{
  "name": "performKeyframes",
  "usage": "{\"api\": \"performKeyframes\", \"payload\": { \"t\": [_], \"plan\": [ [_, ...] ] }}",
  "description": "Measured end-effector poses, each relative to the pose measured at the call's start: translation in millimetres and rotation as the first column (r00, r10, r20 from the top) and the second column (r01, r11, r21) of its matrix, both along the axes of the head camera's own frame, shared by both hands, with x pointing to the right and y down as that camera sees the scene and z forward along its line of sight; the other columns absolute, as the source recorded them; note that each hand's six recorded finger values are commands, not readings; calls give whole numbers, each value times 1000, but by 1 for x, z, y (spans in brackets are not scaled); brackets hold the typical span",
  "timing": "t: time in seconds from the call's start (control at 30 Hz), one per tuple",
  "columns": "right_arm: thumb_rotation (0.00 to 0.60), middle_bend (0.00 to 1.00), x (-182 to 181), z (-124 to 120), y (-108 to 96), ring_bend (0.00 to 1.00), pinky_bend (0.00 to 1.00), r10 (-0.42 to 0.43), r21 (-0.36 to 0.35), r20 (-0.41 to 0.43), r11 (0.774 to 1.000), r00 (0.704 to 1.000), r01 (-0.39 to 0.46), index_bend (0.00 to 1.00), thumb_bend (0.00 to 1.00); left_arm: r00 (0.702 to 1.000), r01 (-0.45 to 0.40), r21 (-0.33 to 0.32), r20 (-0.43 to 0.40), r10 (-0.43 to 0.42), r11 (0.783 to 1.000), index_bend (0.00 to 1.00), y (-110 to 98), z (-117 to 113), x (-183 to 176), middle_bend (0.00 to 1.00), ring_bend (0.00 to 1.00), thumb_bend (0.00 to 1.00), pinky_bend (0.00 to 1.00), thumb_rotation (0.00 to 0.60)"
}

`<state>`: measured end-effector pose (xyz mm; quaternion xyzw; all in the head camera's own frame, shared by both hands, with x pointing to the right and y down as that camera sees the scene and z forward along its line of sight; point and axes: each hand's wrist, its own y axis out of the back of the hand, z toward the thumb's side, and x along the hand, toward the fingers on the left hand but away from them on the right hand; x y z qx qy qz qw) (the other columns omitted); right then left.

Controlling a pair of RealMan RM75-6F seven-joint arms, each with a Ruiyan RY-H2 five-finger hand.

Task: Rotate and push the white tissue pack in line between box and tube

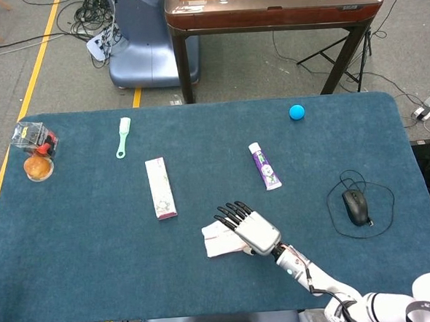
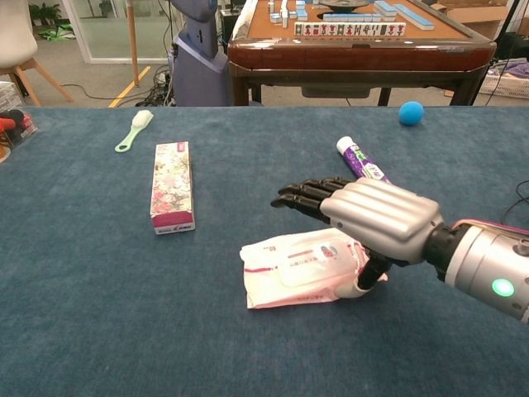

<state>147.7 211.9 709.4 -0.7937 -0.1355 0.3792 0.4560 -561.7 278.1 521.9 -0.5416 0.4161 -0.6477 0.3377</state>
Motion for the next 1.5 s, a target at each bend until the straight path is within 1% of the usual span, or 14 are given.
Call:
{"api": "performKeyframes", "payload": {
  "t": [0.23, 0.37, 0.5, 0.63, 0.87, 1.0, 1.23, 1.5],
  "plan": [
    [600, 6, 9, 11, -17, 0, 112, 42, 24, -47, 999, 998, -41, 0, 0, 1000, 3, 2, -2, -3, 1000, 434, 0, 0, -1, 357, 251, 335, 416, 600],
    [600, 6, 16, 18, -30, 0, 112, 75, 44, -73, 996, 994, -72, 0, 0, 1000, 5, 3, -2, -5, 1000, 434, 1, 0, -2, 357, 251, 335, 416, 600],
    [600, 6, 21, 19, -41, 0, 112, 117, 53, -67, 992, 991, -113, 0, 0, 1000, 6, 5, 0, -6, 1000, 434, 1, -1, -2, 357, 251, 335, 416, 600],
    [600, 7, 21, 14, -40, 0, 111, 117, 51, -46, 992, 992, -114, 0, 0, 1000, 5, 8, -1, -5, 1000, 434, 0, -2, -2, 357, 251, 335, 416, 600],
    [600, 7, 17, 5, -24, 0, 112, 72, 12, -12, 997, 997, -72, 0, 0, 1000, 7, 11, 0, -7, 1000, 434, 0, -2, -1, 357, 251, 335, 416, 600],
    [600, 7, 15, 7, -21, 0, 112, 61, 6, -18, 998, 998, -60, 0, 0, 1000, 11, 14, -3, -11, 1000, 434, 0, -3, -2, 357, 252, 335, 416, 600],
    [600, 6, 8, 16, -26, 0, 112, 68, 8, -30, 998, 997, -67, 0, 0, 1000, 19, 23, -5, -18, 1000, 434, 0, -5, -4, 357, 253, 335, 416, 600],
    [600, 7, 2, 25, -37, 0, 112, 105, 7, -38, 994, 994, -105, 0, 0, 999, 35, 44, -6, -35, 998, 441, 2, -9, -8, 364, 258, 335, 420, 600]
  ]
}}
